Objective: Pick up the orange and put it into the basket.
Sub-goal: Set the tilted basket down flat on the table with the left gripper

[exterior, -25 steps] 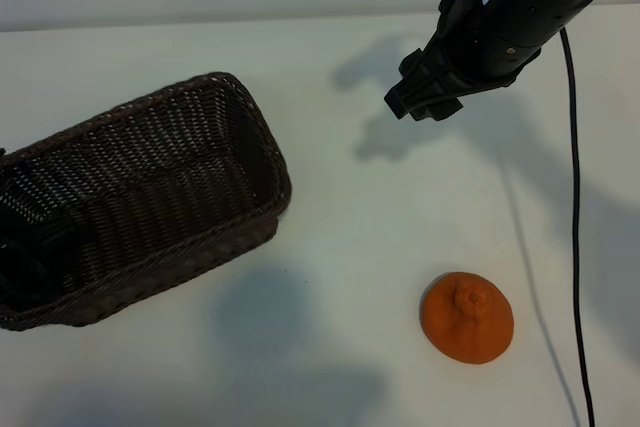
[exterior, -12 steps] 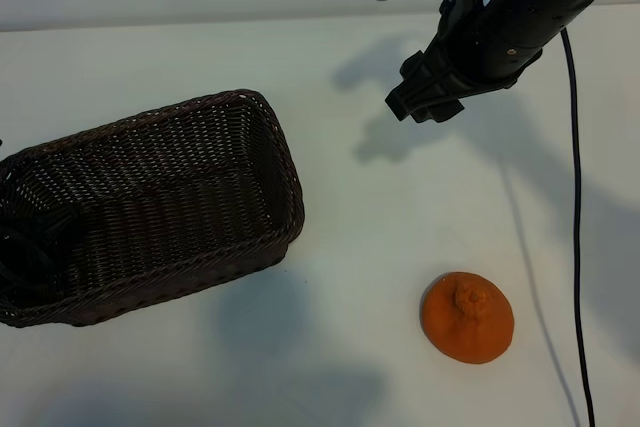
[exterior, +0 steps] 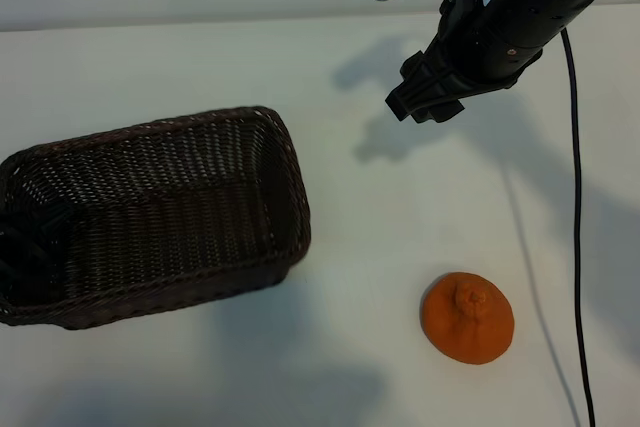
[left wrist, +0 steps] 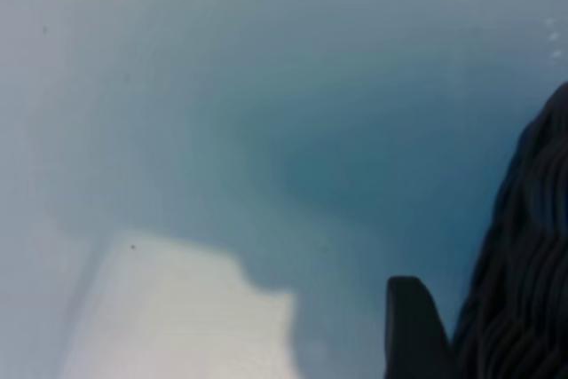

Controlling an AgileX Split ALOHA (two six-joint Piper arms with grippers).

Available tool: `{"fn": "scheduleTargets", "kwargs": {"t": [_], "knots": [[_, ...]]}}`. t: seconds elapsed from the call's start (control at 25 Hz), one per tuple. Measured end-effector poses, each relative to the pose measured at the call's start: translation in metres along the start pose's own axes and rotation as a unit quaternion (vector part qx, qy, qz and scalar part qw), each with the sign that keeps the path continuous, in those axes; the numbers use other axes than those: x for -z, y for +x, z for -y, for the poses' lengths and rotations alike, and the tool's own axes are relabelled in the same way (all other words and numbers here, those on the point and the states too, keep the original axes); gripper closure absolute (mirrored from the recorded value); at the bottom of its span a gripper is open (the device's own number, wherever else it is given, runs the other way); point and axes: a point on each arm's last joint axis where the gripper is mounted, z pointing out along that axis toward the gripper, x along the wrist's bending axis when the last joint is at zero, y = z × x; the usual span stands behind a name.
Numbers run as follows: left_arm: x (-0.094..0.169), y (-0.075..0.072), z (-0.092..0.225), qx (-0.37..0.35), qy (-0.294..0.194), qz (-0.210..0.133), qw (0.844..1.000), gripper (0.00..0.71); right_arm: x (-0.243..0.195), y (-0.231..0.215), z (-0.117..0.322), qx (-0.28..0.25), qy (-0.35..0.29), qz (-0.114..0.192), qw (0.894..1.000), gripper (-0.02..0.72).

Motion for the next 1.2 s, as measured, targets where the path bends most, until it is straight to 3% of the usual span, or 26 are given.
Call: {"fn": "scheduleTargets", "kwargs": {"t": [0.48, 1.2], "knots": [[0.026, -0.028, -0.027, -0.055, -0.005, 0.077, 0.996, 0.299, 0.000, 0.000, 0.001, 0.000, 0.006, 0.000, 1.000, 0.108], [0.028, -0.039, -0.029, -0.038, -0.018, 0.134, 0.990, 0.291, 0.000, 0.000, 0.004, 0.000, 0.019, -0.001, 1.000, 0.108]]}}
